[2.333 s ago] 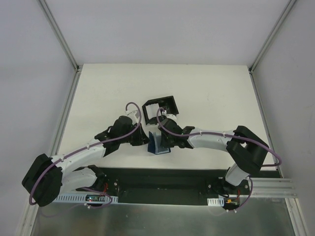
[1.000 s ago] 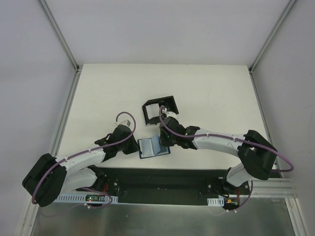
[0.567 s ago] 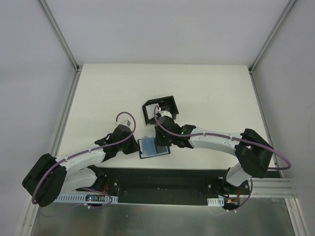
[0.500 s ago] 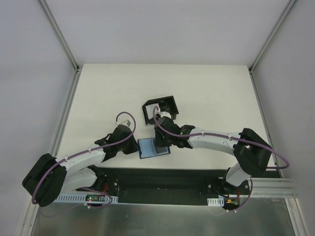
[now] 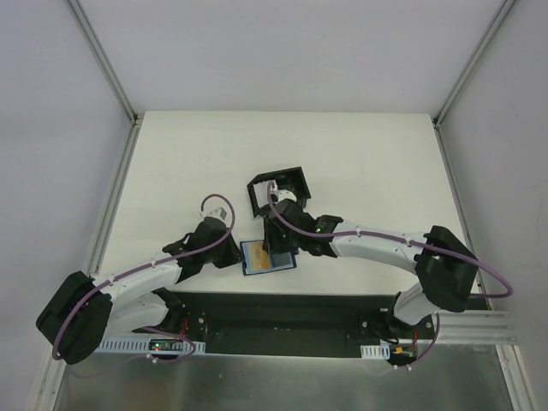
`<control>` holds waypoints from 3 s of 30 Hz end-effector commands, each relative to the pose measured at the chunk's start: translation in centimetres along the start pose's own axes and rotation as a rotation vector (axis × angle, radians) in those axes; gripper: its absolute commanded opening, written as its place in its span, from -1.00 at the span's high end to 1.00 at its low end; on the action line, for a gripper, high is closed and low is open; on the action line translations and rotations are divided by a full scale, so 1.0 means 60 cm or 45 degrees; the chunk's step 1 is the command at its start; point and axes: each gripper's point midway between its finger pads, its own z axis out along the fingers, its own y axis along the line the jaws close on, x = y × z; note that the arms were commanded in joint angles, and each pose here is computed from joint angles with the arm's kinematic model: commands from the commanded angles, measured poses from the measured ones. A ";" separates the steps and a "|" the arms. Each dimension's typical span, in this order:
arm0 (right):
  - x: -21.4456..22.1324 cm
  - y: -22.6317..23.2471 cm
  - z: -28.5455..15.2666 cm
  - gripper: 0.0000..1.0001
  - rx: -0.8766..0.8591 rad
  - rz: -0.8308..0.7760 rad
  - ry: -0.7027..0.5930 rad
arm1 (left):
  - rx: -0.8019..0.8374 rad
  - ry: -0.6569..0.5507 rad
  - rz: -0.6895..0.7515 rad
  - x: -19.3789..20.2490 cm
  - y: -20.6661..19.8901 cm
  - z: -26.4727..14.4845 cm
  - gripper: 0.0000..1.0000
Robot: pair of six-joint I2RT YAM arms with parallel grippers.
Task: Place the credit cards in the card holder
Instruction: Insert the credit card into the card holder.
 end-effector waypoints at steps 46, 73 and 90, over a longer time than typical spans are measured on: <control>0.024 0.061 0.068 0.02 0.021 -0.158 0.121 | 0.137 -0.095 0.042 -0.026 -0.036 -0.028 1.00; 0.012 0.036 0.057 0.06 0.219 -0.244 0.094 | 0.150 -0.088 0.041 -0.023 -0.037 -0.026 1.00; -0.025 0.012 0.014 0.15 0.360 -0.294 -0.028 | 0.139 -0.089 0.038 -0.020 -0.030 -0.025 1.00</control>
